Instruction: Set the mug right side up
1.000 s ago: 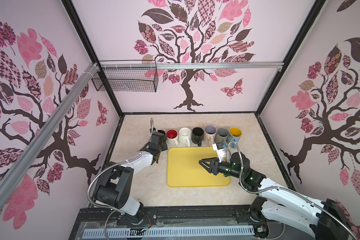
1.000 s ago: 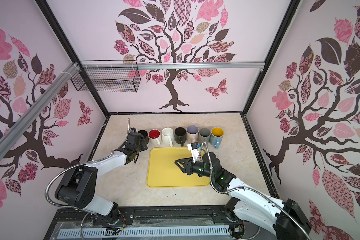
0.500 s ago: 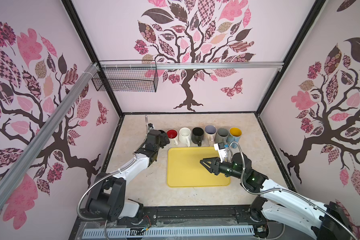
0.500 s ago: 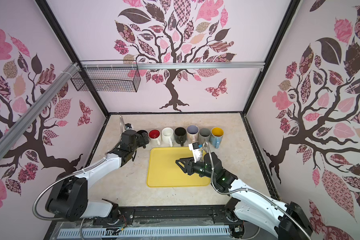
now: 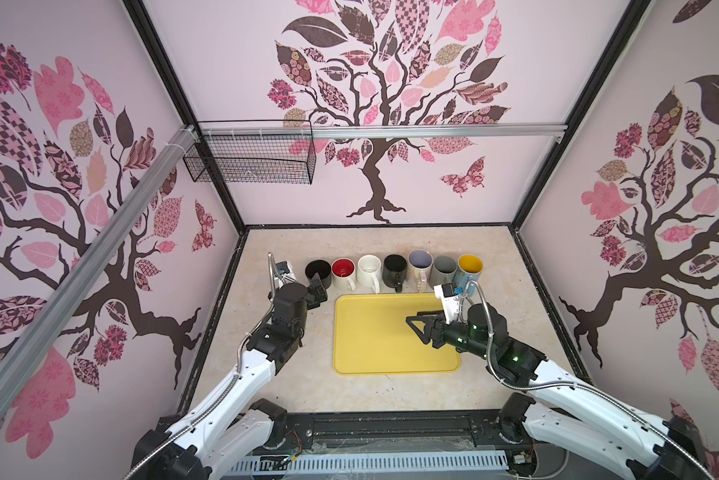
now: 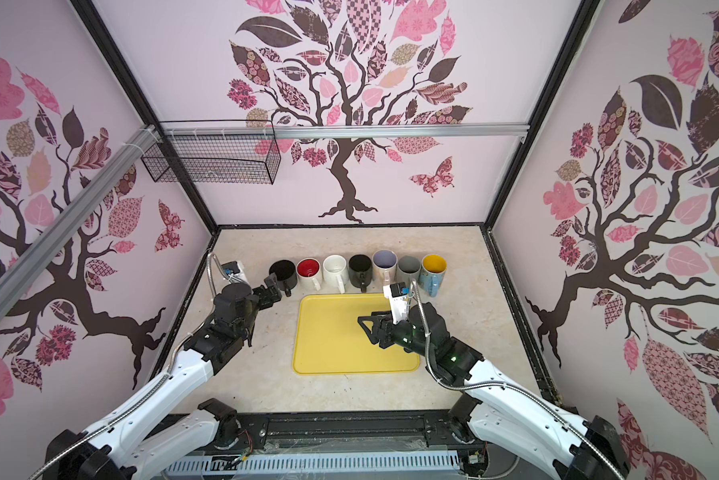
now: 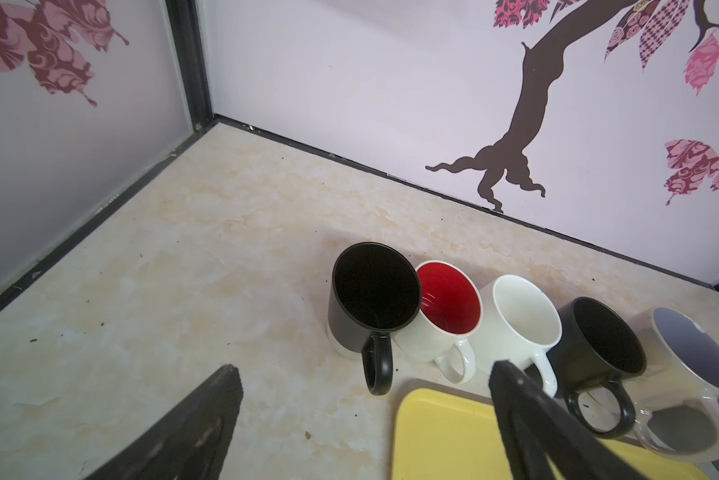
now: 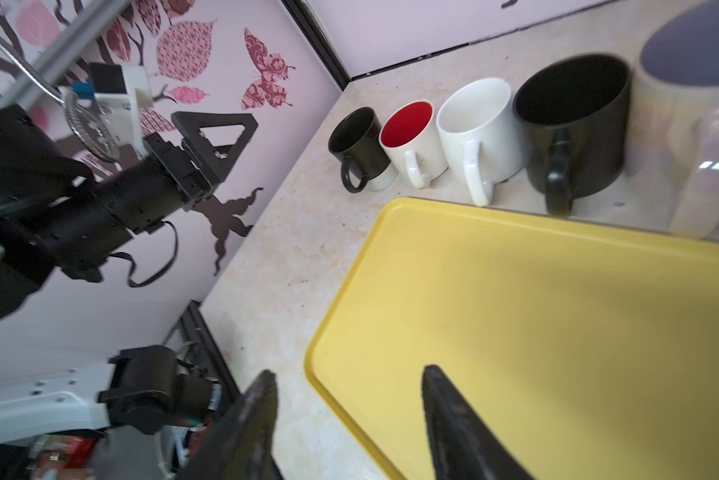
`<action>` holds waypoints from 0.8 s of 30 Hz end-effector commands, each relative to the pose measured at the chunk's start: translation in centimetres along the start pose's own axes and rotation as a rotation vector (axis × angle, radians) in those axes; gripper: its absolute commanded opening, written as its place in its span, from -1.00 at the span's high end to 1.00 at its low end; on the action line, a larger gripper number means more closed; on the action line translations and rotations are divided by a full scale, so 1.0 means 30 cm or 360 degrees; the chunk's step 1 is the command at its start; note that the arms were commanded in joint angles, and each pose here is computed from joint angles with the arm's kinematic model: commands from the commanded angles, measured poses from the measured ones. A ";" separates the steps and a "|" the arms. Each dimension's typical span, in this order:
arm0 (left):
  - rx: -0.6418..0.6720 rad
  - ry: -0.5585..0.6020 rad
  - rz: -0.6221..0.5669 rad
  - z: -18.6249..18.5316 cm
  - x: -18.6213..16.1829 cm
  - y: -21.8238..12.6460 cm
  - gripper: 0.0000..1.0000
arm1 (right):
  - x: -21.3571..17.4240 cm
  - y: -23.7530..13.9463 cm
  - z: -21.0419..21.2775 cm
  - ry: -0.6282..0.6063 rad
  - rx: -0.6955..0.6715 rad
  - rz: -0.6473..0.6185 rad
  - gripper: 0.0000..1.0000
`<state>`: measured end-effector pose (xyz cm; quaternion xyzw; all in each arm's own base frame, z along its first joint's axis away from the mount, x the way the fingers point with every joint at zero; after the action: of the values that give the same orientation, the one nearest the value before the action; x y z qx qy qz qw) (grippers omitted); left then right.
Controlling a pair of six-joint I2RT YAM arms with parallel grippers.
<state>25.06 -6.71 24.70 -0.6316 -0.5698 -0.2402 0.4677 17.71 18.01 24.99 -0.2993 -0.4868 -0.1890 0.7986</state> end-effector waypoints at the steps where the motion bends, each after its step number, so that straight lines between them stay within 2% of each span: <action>1: 0.0093 0.0070 -0.0097 0.068 -0.025 -0.033 -0.93 | 0.066 -0.027 -0.009 -0.0111 -0.0153 -0.0070 -0.99; 7: 0.0105 0.0182 -0.0257 0.123 -0.047 -0.058 -0.93 | 0.082 -0.003 -0.015 -0.0100 -0.0202 -0.0027 -1.00; 15: 0.0235 0.0412 -0.0351 0.148 -0.087 0.002 -0.93 | 0.038 0.028 -0.047 -0.0015 -0.0252 -0.0069 -1.00; 18: 0.0288 0.0401 -0.0401 0.153 -0.063 0.055 -0.93 | 0.050 0.036 -0.048 -0.0035 -0.0251 -0.0142 -1.00; 21: 0.0390 0.0365 -0.0405 0.222 -0.048 0.129 -0.93 | 0.083 0.041 -0.053 -0.0085 -0.0319 -0.0169 -1.00; 23: 0.0437 0.0283 -0.0351 0.290 -0.056 0.182 -0.93 | 0.091 0.046 -0.069 -0.0129 -0.0412 -0.0161 -1.00; 24: 0.0390 0.0228 -0.0285 0.317 -0.069 0.217 -0.93 | 0.091 0.048 -0.079 -0.0158 -0.0467 -0.0154 -1.00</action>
<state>26.95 -0.21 16.76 -0.4722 -0.5877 -0.2577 0.6043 20.26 17.72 24.09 -0.3811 -0.4837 -0.2429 0.7495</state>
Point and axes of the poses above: each gripper's point midway between its finger pads, its own y axis out along the fingers, its own z axis along the line the jaws close on, x = y × z, the point moved 8 cm from there along -y, back along the fingers, and after that the axes turned 14 degrees about -y, right-handed, at the moved point
